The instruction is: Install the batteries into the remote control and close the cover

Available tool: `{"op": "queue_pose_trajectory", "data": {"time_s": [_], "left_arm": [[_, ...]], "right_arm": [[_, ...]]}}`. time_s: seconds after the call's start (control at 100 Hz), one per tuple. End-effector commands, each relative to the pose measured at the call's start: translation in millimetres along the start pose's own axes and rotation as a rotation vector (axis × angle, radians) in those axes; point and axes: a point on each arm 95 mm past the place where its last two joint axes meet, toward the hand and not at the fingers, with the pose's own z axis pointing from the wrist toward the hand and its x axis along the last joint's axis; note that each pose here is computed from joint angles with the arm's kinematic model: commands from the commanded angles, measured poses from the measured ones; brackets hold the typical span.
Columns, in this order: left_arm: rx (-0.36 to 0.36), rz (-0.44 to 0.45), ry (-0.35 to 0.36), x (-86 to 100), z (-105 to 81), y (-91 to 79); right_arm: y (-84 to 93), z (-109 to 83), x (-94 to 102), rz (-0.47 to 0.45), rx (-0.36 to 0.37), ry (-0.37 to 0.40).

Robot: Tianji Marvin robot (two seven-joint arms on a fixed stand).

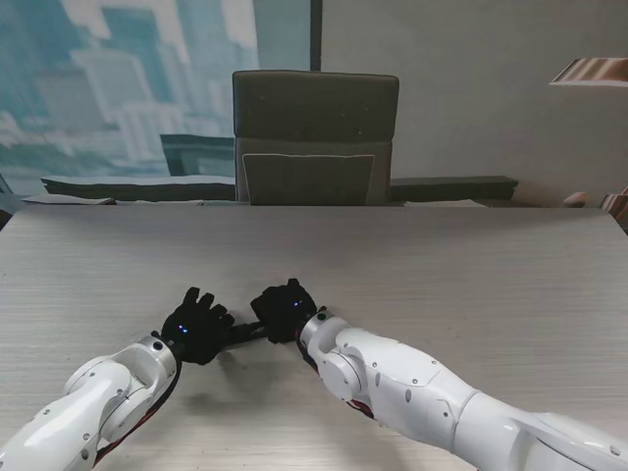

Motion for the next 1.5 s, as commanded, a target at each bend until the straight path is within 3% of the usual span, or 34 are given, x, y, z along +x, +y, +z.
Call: {"op": "queue_pose_trajectory", "data": {"time_s": [0.0, 0.62, 1.14, 1.49], "left_arm": [[-0.081, -0.010, 0.019, 8.9, -5.8, 24.4], [-0.087, -0.010, 0.021, 10.2, -5.5, 23.5], [-0.086, -0.011, 0.034, 11.5, -4.1, 22.7], [-0.087, -0.012, 0.038, 12.5, -3.4, 22.4]], "right_arm": [[3.1, 1.6, 1.9, 0.007, -0.002, -0.002], [7.7, 2.0, -3.8, -0.007, -0.019, -0.080], [1.2, 5.9, 6.7, 0.005, 0.007, -0.079], [3.1, -1.7, 4.5, -0.007, 0.006, -0.091]]}}
